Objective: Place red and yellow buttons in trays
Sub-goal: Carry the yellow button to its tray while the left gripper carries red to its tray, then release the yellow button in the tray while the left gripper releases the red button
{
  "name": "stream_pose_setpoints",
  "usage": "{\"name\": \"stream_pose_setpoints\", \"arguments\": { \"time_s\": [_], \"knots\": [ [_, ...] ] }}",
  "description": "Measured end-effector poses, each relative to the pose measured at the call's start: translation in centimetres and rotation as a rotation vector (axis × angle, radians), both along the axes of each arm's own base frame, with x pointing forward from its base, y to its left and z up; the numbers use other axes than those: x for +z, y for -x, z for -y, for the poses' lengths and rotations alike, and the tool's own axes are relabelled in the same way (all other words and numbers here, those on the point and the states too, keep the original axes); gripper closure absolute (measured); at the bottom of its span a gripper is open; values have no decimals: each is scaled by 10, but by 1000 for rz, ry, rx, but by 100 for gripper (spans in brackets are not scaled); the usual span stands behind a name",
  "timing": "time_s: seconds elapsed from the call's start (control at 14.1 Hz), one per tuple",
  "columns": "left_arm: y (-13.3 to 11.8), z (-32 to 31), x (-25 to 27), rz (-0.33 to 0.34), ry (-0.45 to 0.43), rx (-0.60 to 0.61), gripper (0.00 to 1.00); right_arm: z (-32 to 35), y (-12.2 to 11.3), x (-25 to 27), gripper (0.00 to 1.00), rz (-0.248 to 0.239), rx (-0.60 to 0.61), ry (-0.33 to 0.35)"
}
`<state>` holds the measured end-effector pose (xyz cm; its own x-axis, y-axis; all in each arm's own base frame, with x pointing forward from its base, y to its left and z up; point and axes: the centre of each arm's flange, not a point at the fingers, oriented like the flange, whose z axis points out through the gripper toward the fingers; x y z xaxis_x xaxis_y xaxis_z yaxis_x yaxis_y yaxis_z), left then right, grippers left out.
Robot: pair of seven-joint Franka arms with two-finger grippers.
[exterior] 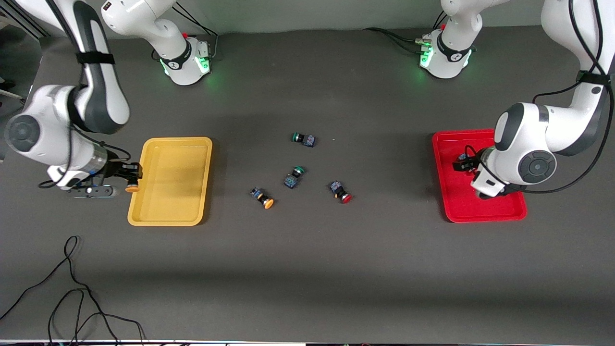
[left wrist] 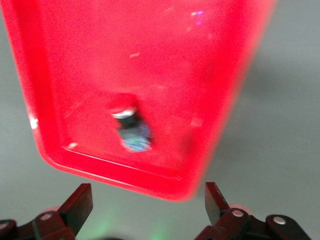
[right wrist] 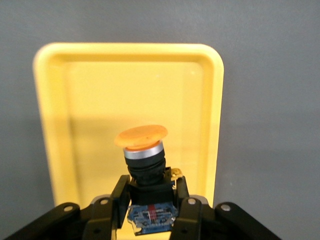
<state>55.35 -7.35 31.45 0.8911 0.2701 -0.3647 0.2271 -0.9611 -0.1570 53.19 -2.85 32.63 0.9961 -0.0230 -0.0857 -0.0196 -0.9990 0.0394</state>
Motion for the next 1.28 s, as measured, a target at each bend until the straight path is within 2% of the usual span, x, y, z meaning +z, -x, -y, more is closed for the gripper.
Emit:
{"name": "stream_pose_setpoints", "arguments": {
  "time_s": [0.21,0.36,0.57,0.71,0.85,1.0,1.14,1.21,1.28],
  "knots": [
    [-25,115,67,83,80,144,0,6,21,-49,59,7,4,40],
    [-34,200,78,105,78,257,0,10,30,-75,59,-7,0,18],
    [-36,294,28,120,72,335,0,18,37,-110,59,-20,9,-43],
    [-40,320,-16,167,72,333,0,22,38,-127,59,-23,22,-43],
    [-46,323,-49,186,70,329,1,21,34,-131,58,-25,28,-32],
    [-49,320,-73,209,55,313,2,19,27,-127,46,-9,33,-32],
    [-45,322,-92,225,65,318,2,15,19,-120,26,-2,36,-42],
    [-42,325,-100,226,68,330,2,12,16,-116,17,-13,39,-57],
    [-37,328,-107,225,67,340,8,11,10,-109,8,-29,40,-76]
  ]
}}
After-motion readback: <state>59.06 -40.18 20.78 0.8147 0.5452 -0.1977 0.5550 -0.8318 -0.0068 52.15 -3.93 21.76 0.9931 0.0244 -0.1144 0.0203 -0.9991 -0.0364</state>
